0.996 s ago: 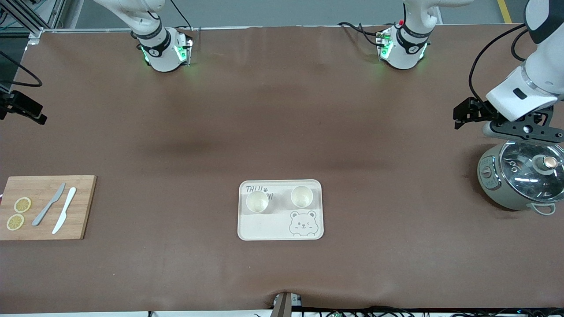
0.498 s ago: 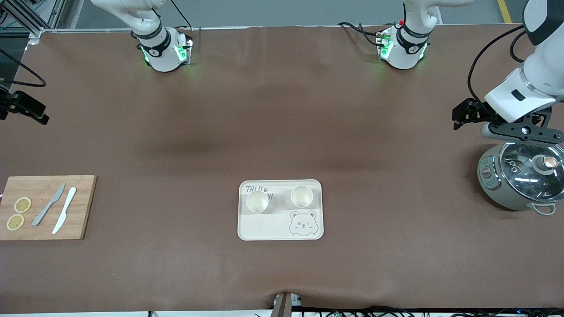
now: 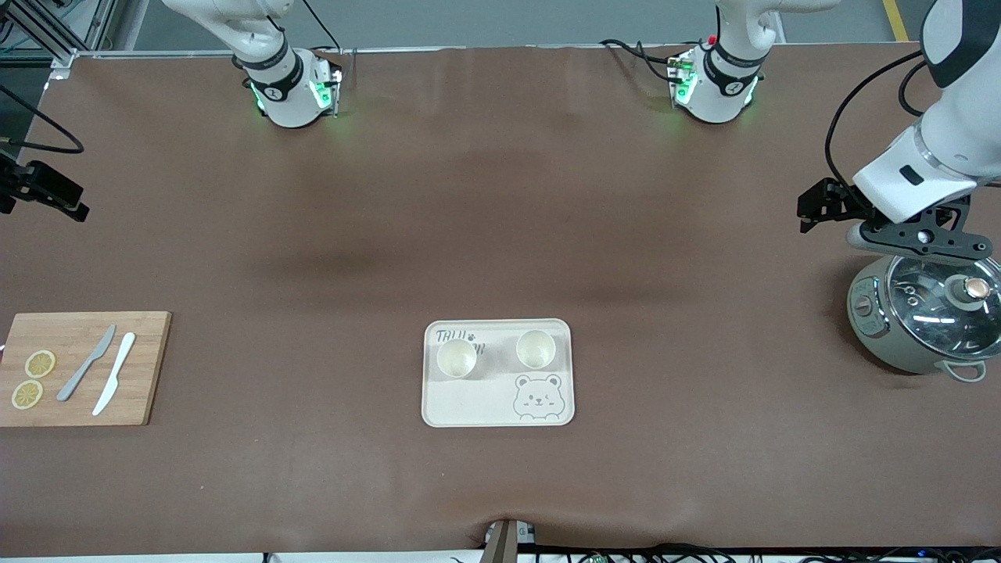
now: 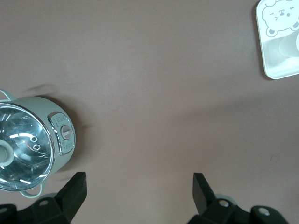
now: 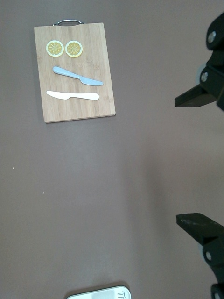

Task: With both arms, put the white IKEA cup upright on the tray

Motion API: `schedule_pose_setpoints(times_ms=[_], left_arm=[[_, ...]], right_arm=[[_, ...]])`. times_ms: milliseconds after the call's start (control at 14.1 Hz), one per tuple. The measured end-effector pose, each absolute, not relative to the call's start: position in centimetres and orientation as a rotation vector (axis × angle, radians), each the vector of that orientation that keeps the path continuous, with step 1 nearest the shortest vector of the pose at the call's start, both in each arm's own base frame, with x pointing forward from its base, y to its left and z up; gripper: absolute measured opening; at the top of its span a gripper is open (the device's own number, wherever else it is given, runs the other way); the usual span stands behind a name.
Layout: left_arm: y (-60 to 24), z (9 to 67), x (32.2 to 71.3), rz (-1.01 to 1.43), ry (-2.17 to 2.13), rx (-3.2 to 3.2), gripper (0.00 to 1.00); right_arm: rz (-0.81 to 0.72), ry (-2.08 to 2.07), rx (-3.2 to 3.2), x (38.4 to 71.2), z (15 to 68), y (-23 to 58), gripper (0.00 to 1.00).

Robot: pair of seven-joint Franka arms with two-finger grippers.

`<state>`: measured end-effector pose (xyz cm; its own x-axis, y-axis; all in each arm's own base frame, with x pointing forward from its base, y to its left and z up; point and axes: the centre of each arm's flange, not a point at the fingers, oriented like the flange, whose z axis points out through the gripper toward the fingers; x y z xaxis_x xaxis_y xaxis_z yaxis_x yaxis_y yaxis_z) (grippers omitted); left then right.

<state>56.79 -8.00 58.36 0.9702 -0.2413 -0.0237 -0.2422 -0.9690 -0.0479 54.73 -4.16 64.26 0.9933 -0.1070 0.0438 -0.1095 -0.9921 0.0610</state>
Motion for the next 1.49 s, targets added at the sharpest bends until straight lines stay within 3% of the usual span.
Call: schedule_pose_setpoints(times_ms=[711,1493], left_arm=[[-8.2,58.3,56.8,0.026,0.357,-3.07,1.0],[-8.2,58.3,56.8,0.024,0.357,-3.07,1.0]], right_arm=[[0.061,-0.16,3.074,55.0,63.9,-3.9,1.0],[0.248,-0.214,3.088,55.7,67.4,-3.7,1.0]])
